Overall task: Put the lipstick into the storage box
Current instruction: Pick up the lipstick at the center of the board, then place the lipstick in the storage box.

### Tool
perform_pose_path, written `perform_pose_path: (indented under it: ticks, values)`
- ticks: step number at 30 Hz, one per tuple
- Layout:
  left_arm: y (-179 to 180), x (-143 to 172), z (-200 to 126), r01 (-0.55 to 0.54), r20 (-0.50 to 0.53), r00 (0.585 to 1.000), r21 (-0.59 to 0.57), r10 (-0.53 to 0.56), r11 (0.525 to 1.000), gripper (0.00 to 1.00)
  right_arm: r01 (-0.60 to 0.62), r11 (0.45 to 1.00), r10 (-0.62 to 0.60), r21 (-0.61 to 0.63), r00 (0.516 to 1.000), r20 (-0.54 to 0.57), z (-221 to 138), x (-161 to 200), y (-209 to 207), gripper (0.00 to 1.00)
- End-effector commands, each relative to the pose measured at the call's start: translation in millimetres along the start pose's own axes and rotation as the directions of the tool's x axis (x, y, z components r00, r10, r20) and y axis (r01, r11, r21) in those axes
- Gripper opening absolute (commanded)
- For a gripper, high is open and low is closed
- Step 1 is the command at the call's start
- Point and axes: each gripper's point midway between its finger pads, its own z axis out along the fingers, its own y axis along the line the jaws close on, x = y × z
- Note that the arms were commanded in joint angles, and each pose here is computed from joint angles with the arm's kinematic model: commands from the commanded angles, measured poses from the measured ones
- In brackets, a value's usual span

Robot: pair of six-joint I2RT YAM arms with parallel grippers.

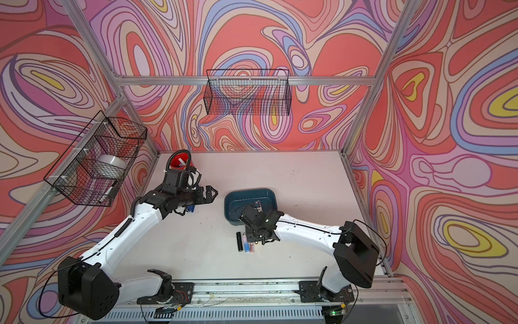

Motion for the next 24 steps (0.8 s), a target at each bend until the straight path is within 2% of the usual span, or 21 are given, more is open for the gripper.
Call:
perform_pose_path:
  ticks: [1, 4, 8, 15, 18, 24]
  values:
    - [0, -2, -5, -0.009, 0.020, 1.000, -0.006, 0.009, 1.000, 1.00, 0.047, 0.998, -0.049, 0.031, 0.996, 0.080, -30, -27, 2, 0.20]
    - [2, -1, -7, -0.015, 0.023, 1.000, -0.016, 0.015, 1.000, 1.00, 0.106, 0.993, -0.110, 0.046, 0.987, 0.115, -41, -49, 11, 0.21]
    - [5, -2, -9, -0.022, 0.028, 0.999, -0.032, 0.023, 0.999, 1.00, 0.144, 0.986, -0.153, 0.080, 0.980, 0.123, -34, -74, 10, 0.21]
    - [7, -7, -10, -0.045, 0.038, 0.998, -0.055, 0.048, 0.997, 1.00, 0.077, 0.995, -0.084, 0.066, 0.990, 0.110, -2, -118, -32, 0.20]
    - [9, -8, -8, -0.058, 0.030, 0.998, -0.067, 0.060, 0.996, 1.00, 0.089, 0.993, -0.096, 0.078, 0.990, 0.098, 11, -131, -43, 0.20]
    - [10, -10, -2, -0.070, 0.019, 0.997, -0.077, 0.072, 0.995, 1.00, 0.090, 0.989, -0.093, 0.116, 0.995, 0.023, 53, -138, -65, 0.18]
